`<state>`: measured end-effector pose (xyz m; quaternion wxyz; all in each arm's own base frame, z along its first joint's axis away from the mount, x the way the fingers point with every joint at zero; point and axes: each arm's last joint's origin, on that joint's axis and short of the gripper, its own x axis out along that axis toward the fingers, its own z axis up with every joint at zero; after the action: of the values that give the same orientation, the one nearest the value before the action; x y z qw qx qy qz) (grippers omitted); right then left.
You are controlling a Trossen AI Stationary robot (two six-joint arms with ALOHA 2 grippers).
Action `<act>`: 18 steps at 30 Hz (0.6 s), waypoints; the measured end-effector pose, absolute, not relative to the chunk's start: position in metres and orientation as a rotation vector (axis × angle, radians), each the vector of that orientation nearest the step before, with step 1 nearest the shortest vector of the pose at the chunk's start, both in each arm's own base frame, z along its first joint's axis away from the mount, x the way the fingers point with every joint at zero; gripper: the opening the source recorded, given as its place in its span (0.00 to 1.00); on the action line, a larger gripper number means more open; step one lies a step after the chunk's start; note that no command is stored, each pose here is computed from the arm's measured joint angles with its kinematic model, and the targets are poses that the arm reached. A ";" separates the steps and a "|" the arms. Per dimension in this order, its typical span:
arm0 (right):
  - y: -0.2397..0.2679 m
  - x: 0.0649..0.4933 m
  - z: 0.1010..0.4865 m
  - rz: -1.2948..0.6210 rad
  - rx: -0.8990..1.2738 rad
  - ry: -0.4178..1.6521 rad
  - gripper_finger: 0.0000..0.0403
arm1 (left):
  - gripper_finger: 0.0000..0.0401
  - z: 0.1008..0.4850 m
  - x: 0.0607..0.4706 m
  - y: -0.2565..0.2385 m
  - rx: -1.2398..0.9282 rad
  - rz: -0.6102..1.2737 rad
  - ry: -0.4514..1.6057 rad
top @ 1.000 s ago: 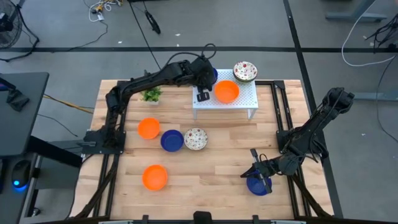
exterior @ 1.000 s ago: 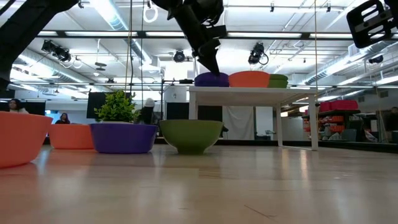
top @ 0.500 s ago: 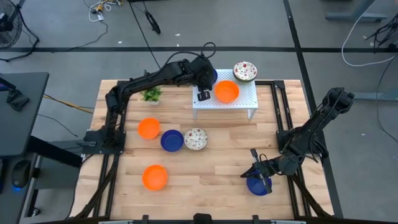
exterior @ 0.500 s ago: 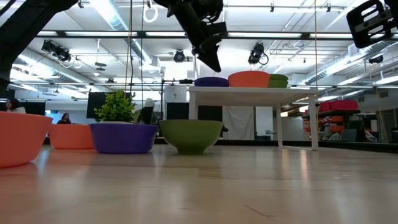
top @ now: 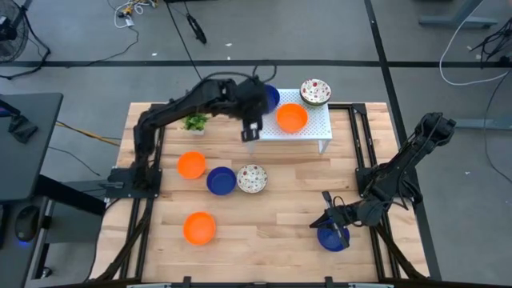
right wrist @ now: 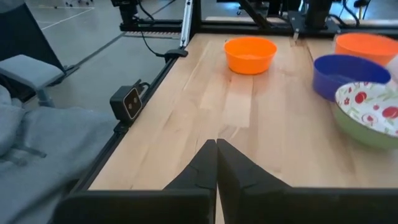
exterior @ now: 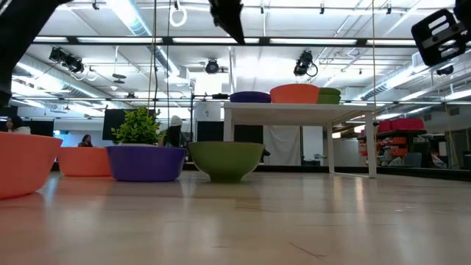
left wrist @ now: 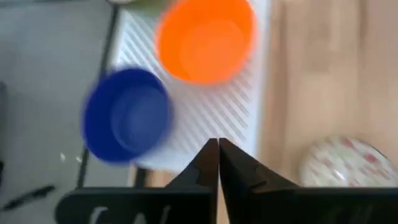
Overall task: Pick & Place Mini bowls
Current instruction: Stack the orange bowl on top of the other orange bowl on the shelf
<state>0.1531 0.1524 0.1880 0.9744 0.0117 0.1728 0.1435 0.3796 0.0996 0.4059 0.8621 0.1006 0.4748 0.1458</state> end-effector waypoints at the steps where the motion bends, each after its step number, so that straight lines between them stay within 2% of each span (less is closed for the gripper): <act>1: 0.152 0.153 0.187 0.286 0.032 0.355 0.02 | 0.02 0.405 0.376 0.093 0.202 0.298 1.013; 5: 0.155 0.156 0.181 0.278 0.043 0.378 0.02 | 0.02 0.396 0.363 0.068 0.197 0.264 1.036; 11: 0.160 0.160 0.167 0.260 0.053 0.426 0.02 | 0.01 0.356 0.323 0.029 0.154 0.244 0.981; 18: 0.163 0.163 0.167 0.275 0.043 0.388 0.02 | 0.02 0.285 0.233 -0.013 0.016 0.431 0.961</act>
<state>0.1629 0.1634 0.1668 0.9716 0.0213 0.1924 0.1360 0.2327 -0.0129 0.2854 0.8644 0.0075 0.4588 0.2055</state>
